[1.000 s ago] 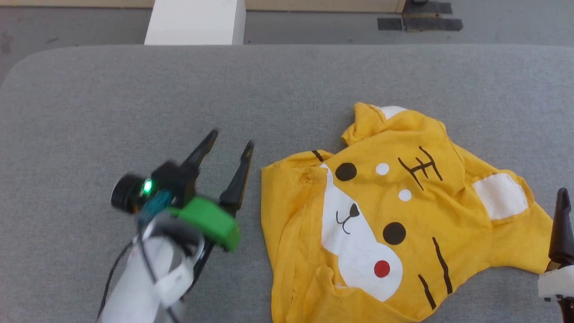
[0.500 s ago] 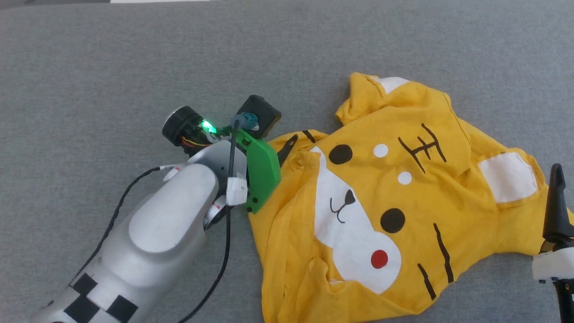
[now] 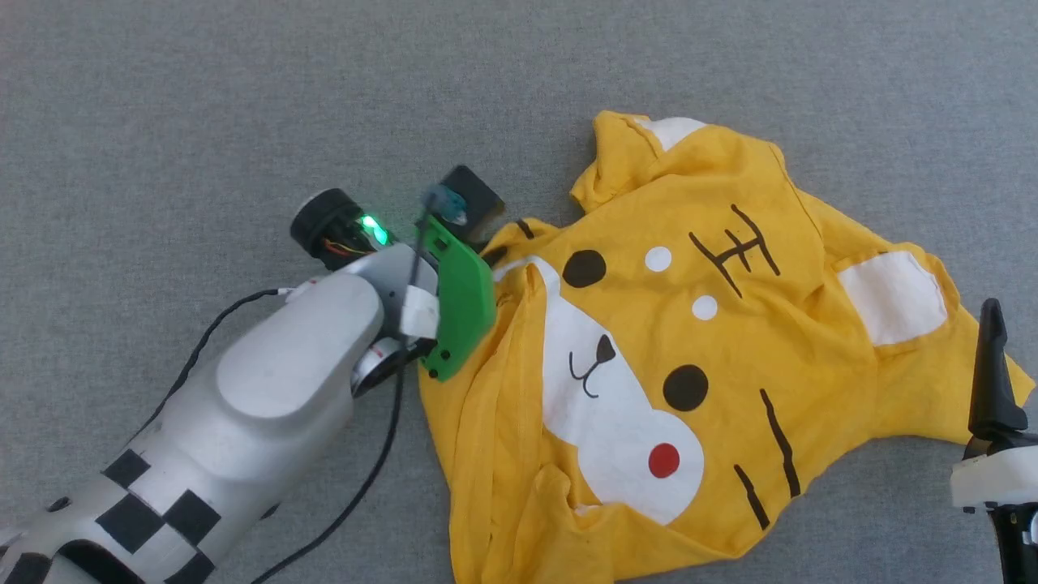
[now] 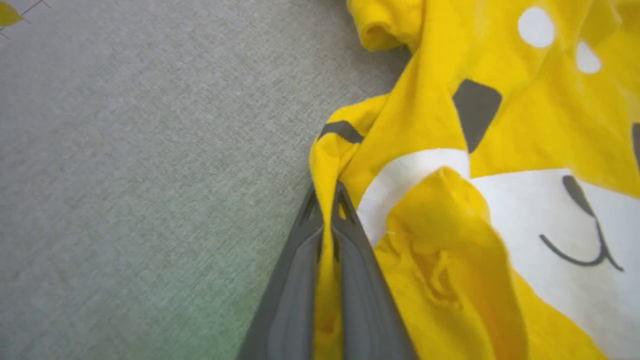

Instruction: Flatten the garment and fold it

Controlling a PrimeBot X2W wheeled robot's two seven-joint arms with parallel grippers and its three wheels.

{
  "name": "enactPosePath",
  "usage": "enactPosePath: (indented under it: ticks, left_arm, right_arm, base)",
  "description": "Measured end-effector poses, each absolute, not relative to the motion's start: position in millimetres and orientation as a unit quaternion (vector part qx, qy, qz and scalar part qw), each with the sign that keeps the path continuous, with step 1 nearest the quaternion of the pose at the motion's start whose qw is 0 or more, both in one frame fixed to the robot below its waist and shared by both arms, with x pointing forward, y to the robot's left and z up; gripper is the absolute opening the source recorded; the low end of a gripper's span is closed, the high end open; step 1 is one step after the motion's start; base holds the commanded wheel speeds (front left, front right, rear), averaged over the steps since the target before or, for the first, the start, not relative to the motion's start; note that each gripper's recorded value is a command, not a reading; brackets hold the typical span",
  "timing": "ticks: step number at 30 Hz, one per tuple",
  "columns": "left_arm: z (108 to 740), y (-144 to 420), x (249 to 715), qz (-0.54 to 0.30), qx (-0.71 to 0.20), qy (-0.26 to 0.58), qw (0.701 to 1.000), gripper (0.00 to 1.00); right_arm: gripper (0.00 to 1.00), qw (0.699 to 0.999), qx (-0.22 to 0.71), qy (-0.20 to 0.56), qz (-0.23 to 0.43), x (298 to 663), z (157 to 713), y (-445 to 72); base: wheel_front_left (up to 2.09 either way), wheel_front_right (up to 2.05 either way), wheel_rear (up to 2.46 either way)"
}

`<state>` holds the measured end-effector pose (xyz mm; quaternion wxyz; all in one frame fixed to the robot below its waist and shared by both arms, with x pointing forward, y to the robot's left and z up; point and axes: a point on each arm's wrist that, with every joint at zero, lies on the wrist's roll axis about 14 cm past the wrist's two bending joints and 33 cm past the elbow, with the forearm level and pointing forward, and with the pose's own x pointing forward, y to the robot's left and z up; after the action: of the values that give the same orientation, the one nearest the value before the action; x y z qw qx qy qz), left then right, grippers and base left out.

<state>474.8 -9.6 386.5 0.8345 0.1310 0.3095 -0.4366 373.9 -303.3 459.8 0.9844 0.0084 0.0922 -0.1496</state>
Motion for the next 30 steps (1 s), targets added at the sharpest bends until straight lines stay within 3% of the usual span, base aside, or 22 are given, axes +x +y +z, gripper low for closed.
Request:
enactPosePath:
  ticks: [7,14,19,22,25,26,27,28,29,30]
  left_arm:
    - [438,9,499,-0.361,0.020,0.217,0.907,0.00]
    - [445,110,472,-0.175,-0.068,0.197,0.962,0.00]
    - [400,175,387,-0.045,-0.122,0.276,0.952,0.00]
    - [377,174,336,-0.025,-0.147,0.330,0.932,0.00]
    - [379,165,323,-0.021,-0.173,0.335,0.926,0.02]
    - [381,160,323,-0.025,-0.180,0.332,0.926,0.17]
    - [384,157,323,-0.027,-0.184,0.327,0.926,0.43]
    - [388,156,326,-0.029,-0.186,0.318,0.929,0.89]
    - [395,155,332,-0.033,-0.184,0.305,0.934,1.00]
    - [401,155,338,-0.036,-0.181,0.291,0.939,1.00]
  right_arm:
    - [1.00,0.987,0.016,0.080,-0.141,374,469,-298]
    - [1.00,0.991,0.028,0.072,-0.112,378,477,-279]
    - [1.00,0.993,0.032,0.064,-0.092,386,483,-267]
    - [1.00,0.994,0.034,0.069,-0.082,390,481,-261]
    - [1.00,0.994,0.036,0.072,-0.072,394,479,-255]
    - [1.00,0.994,0.036,0.072,-0.069,396,479,-252]
    - [1.00,0.994,0.037,0.073,-0.067,397,479,-251]
    - [1.00,0.995,0.037,0.073,-0.063,398,479,-249]
    - [1.00,0.995,0.038,0.073,-0.061,398,479,-247]
    - [1.00,0.995,0.038,0.073,-0.059,399,480,-246]
  base:
    - [0.00,0.00,0.00]
    - [0.00,0.00,0.00]
    - [0.00,0.00,0.00]
    - [0.00,0.00,0.00]
    - [0.00,0.00,0.00]
    - [0.00,0.00,0.00]
    - [0.00,0.00,0.00]
    - [0.00,0.00,0.00]
    - [0.00,0.00,0.00]
    - [0.00,0.00,0.00]
